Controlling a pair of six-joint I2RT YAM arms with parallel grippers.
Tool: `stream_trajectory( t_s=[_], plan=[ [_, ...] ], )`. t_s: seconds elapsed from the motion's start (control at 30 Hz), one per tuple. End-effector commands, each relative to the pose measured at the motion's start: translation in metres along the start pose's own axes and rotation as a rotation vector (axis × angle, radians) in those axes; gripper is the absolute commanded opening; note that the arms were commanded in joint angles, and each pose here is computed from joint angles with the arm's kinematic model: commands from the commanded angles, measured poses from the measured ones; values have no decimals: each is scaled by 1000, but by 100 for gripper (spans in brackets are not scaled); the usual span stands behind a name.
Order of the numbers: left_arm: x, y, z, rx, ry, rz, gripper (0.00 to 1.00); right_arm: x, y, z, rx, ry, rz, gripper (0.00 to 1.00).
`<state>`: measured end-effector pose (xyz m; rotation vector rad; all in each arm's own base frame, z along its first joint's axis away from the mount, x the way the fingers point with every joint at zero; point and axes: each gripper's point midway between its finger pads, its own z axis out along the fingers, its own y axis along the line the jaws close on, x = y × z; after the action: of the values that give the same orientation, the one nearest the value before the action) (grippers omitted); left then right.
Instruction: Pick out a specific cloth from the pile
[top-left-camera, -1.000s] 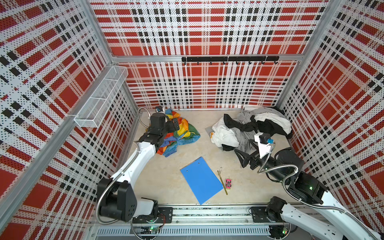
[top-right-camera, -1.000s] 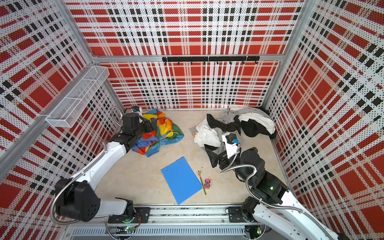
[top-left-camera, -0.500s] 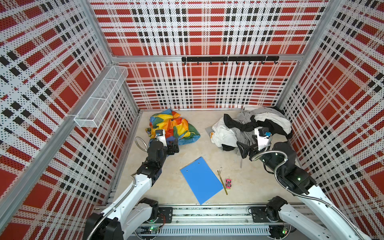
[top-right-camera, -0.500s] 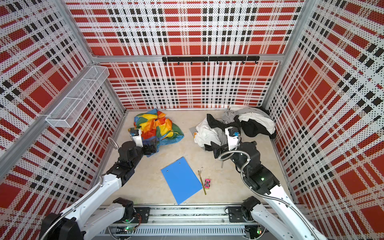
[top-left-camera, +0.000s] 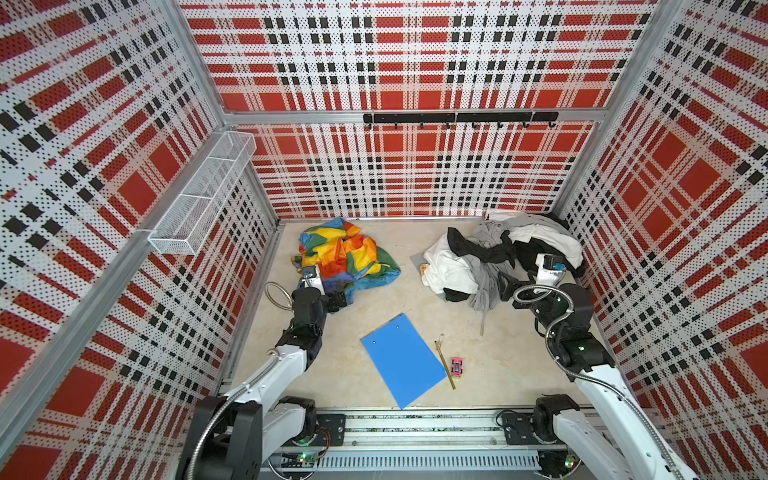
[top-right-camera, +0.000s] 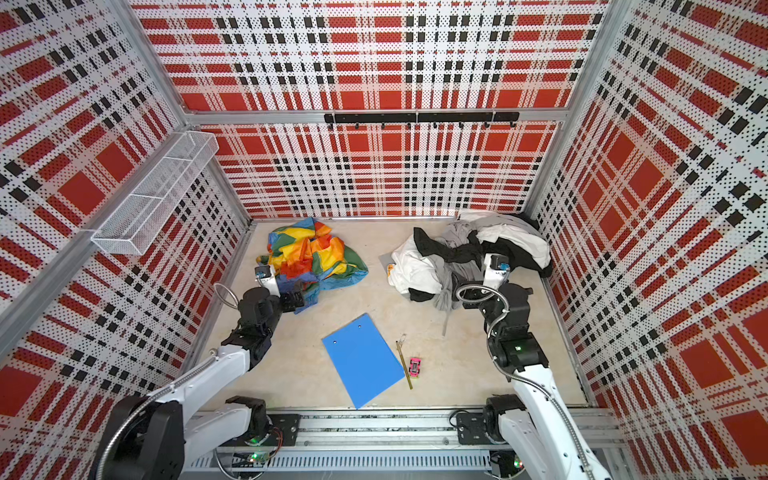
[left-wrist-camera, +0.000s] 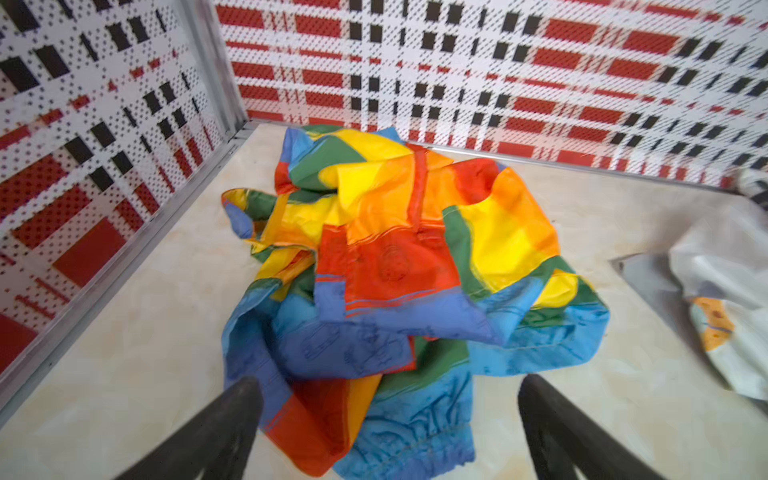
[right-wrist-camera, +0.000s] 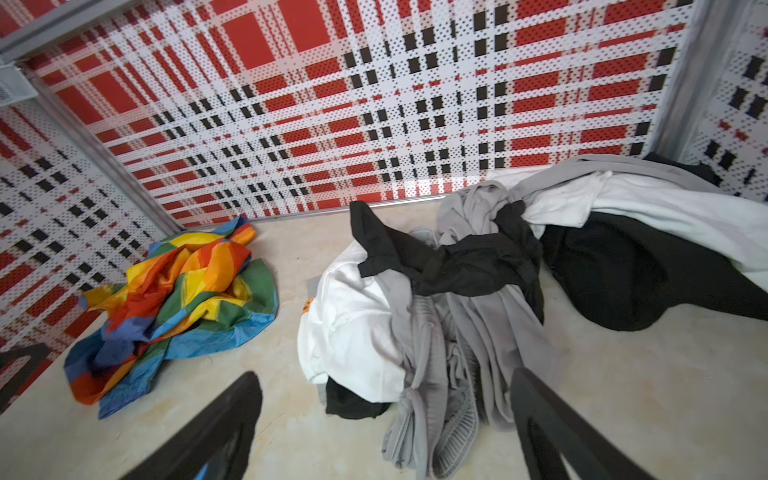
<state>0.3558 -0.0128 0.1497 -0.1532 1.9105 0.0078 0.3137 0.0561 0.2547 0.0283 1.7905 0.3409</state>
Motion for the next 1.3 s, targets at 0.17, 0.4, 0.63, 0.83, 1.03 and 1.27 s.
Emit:
stream_trajectory(
  t_s=[0.17,0.4,0.63,0.83,1.03,1.27],
  plan=[
    [-13,7,16,-1,-120,35,99,11,-37,8,145,-51,14,100],
    [-8,4,30,14,-170,76,99,24,-57,16,234,-5,1,100],
    [-4,12,36,14,-210,125,99,26,-75,25,242,20,25,100],
    [5,14,36,43,-235,107,99,24,-95,27,341,-3,-43,100],
    [1,16,44,51,-226,89,99,35,-118,34,443,-29,-73,100],
    [1,17,45,50,-224,81,99,39,-123,33,456,-143,-136,100]
  ],
)
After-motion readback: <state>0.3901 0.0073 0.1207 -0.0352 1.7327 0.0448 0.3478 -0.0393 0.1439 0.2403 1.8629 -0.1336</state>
